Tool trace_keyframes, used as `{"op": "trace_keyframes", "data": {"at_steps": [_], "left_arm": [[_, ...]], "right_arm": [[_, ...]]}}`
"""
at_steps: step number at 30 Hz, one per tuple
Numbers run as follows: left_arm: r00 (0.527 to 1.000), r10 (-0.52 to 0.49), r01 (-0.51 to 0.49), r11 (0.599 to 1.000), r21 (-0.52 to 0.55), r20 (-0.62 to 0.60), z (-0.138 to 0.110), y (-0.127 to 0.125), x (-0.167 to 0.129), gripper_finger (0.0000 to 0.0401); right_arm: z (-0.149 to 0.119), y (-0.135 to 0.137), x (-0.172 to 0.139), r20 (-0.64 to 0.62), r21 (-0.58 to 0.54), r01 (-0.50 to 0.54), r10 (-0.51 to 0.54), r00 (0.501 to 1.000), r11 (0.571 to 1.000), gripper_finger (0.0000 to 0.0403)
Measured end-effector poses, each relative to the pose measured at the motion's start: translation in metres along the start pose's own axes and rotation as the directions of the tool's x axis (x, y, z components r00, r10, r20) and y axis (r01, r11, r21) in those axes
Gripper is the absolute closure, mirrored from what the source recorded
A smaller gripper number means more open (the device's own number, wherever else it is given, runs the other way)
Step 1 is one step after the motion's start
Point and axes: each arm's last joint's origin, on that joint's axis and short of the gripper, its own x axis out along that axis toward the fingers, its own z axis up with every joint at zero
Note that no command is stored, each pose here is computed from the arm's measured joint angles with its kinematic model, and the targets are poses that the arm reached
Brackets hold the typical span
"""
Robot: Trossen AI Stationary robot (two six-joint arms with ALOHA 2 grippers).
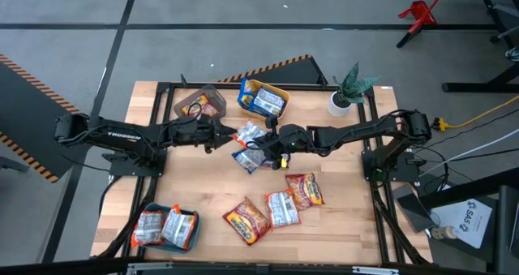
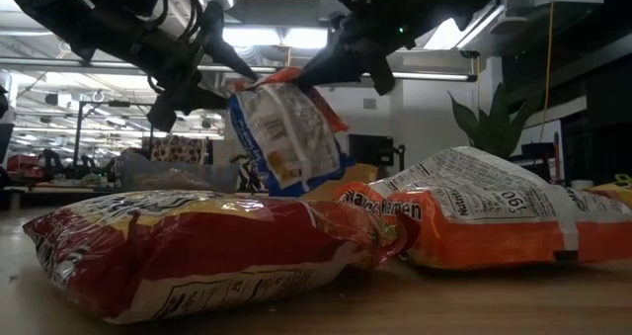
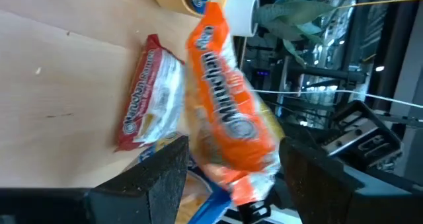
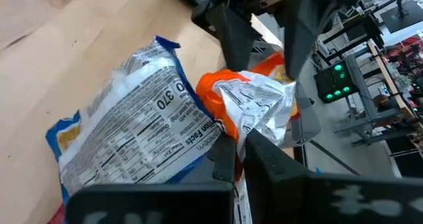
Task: Sort Maruchan noodles
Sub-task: Put the orange noodle pack into the blue bin
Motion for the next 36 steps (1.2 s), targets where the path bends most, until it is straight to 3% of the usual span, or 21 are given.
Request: {"op": "trace_keyframes", "data": {"at_steps": [11, 18, 36], "left_arm": [[1.0, 0.006, -0.006, 0.999, -0.036, 0.003, -0.001, 0.001, 0.0, 0.017], [0.997, 0.058, -0.062, 0.995, -0.073, -0.046, -0.004, 0.009, 0.007, 0.017], [0.987, -0.027, -0.003, 0.983, -0.181, -0.161, -0.012, 0.01, 0.025, 0.017]], "right_arm": [[0.0, 0.0, 0.0, -0.005, 0.003, 0.002, -0.002, 1.0, 1.0, 0.0403], [0.001, -0.001, 0.0, 0.012, 0.003, 0.013, -0.013, 1.0, 1.0, 0.0403], [0.004, -0.002, 0.0, 0.043, 0.008, 0.027, -0.028, 0.999, 1.0, 0.0403]]}}
